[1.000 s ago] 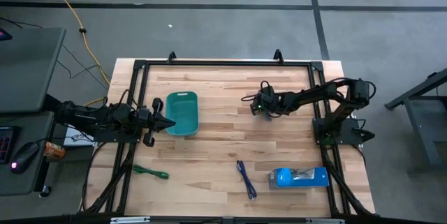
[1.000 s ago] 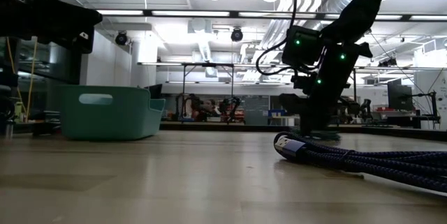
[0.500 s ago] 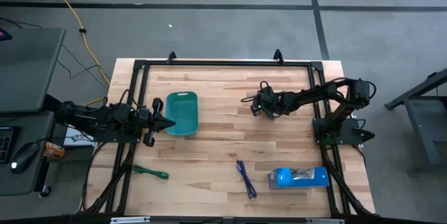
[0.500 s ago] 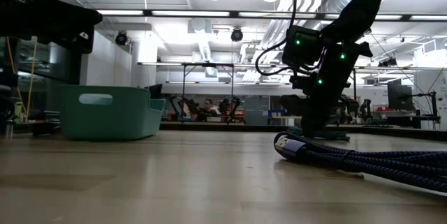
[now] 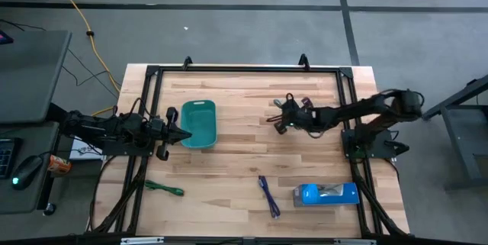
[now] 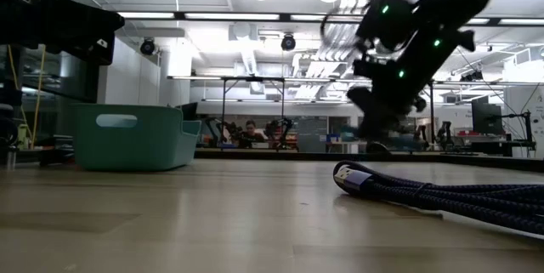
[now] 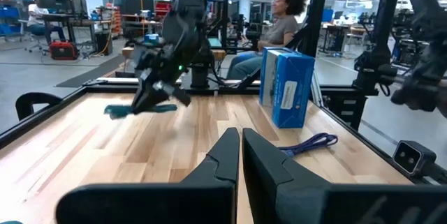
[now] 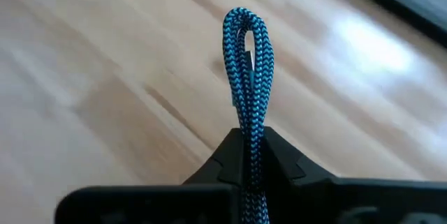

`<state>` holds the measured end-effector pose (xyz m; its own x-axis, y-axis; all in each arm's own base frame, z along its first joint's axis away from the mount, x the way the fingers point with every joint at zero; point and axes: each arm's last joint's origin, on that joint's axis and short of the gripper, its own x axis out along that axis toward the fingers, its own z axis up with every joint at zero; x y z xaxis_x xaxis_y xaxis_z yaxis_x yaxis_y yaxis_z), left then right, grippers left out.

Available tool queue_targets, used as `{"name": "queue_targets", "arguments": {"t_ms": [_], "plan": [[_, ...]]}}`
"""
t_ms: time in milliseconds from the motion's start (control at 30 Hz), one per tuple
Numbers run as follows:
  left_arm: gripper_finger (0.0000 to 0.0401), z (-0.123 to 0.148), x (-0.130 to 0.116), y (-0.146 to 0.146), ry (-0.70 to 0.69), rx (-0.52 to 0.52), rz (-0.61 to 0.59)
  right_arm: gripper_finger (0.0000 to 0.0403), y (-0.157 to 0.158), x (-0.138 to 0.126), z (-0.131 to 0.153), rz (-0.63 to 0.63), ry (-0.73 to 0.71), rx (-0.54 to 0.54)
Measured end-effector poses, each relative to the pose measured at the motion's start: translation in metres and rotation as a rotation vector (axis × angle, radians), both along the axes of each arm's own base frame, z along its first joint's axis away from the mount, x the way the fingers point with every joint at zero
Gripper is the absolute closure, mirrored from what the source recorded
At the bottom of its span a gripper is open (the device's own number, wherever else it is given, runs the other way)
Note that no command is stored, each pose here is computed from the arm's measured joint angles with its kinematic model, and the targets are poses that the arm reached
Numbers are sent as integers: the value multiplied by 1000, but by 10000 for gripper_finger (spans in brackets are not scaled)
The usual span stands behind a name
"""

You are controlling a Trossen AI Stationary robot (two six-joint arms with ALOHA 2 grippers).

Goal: Pick and place USB-C Cables
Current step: Put the blue charger cable into the bin

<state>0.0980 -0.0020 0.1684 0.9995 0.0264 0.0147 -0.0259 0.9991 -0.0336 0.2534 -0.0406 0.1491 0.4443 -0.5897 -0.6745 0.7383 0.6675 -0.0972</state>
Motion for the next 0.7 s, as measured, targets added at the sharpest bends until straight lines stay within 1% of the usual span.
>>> {"name": "queue_targets", "arguments": {"t_ms": [100, 200, 333, 400, 533, 700], "plan": [[401, 0, 0, 0, 0, 0, 1, 397, 5, -9, 14, 118, -161, -7], [401, 0, 0, 0, 0, 0, 0, 397, 9, -25, 21, 227, -323, -6], [401, 0, 0, 0, 0, 0, 0, 398, 14, -45, 29, 375, -565, -44], [401, 0, 0, 0, 0, 0, 0, 398, 16, -54, 33, 442, -658, -58], [401, 0, 0, 0, 0, 0, 0, 398, 19, -62, 48, 530, -785, -82], [401, 0, 0, 0, 0, 0, 0, 398, 23, -53, 80, 690, -879, -88]]}}
